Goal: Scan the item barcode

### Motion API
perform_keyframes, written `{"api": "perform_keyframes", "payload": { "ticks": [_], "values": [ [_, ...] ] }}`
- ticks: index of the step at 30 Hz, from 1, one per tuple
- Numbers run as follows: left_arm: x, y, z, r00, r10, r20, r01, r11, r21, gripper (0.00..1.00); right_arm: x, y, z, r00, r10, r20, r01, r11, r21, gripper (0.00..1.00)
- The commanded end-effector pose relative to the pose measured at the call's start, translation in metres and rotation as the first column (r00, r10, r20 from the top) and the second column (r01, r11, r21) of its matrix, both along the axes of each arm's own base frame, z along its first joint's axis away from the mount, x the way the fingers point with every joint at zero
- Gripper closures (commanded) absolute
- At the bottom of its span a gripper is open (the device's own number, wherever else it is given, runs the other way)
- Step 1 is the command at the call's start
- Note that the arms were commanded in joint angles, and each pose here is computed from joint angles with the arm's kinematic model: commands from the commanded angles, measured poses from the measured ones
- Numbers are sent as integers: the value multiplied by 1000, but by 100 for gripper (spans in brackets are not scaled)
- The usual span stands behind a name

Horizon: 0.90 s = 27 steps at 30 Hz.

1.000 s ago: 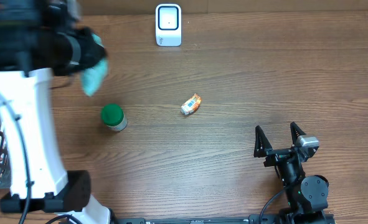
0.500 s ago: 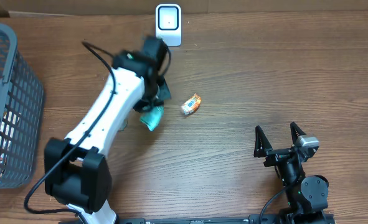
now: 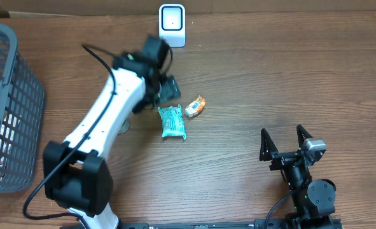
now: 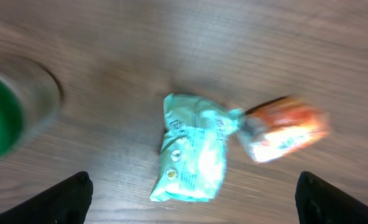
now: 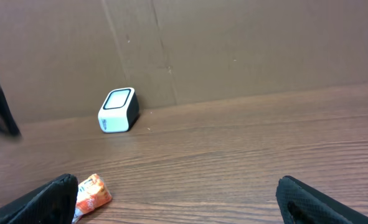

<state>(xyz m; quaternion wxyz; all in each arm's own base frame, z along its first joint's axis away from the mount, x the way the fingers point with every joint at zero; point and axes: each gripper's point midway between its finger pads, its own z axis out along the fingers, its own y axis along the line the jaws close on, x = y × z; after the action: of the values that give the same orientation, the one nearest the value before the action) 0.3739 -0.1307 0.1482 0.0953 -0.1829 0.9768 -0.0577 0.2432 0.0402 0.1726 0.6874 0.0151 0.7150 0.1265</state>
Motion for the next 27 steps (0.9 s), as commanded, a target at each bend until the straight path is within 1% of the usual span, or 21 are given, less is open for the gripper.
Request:
{"api": "perform_keyframes", "payload": {
  "ticks": [1,4,5,6,9,11,13,14,17,20,23,27],
  "values": [
    [32,26,91,981,-18,195,17,1000,6,8,0,0,-2,1000,0,2,0,1000,-4,0],
    [33,54,145,960,17,280,-18,1000,2,9,0,0,-2,1000,1,2,-1,1000,-4,0],
    [29,83,182,938,62,342,-67,998,4,9,0,0,-2,1000,1,2,-1,1000,-4,0],
    [24,103,201,922,100,374,-111,994,6,9,0,0,-2,1000,1,2,-1,1000,-4,0],
    [7,153,233,883,189,429,-214,977,11,8,0,0,-2,1000,1,2,-1,1000,-4,0],
    [-10,196,246,850,274,450,-322,946,33,8,0,0,-2,1000,0,2,0,1000,-4,0],
    [-20,234,250,826,317,465,-388,919,63,8,0,0,-2,1000,1,2,-1,1000,-4,0],
    [-26,253,250,809,360,465,-437,897,64,8,0,0,-2,1000,0,2,0,1000,-4,0],
    [-47,304,244,751,489,444,-568,821,57,7,0,0,-2,1000,1,2,-1,1000,-4,0],
    [-69,342,233,692,593,412,-668,742,53,7,0,0,-2,1000,1,2,-1,1000,-4,0],
    [-88,371,219,648,665,371,-733,677,66,6,0,0,-2,1000,1,2,-1,1000,-4,0],
    [-103,401,185,609,738,290,-784,615,79,6,0,0,-2,1000,1,2,-1,1000,-4,0]
  ]
}}
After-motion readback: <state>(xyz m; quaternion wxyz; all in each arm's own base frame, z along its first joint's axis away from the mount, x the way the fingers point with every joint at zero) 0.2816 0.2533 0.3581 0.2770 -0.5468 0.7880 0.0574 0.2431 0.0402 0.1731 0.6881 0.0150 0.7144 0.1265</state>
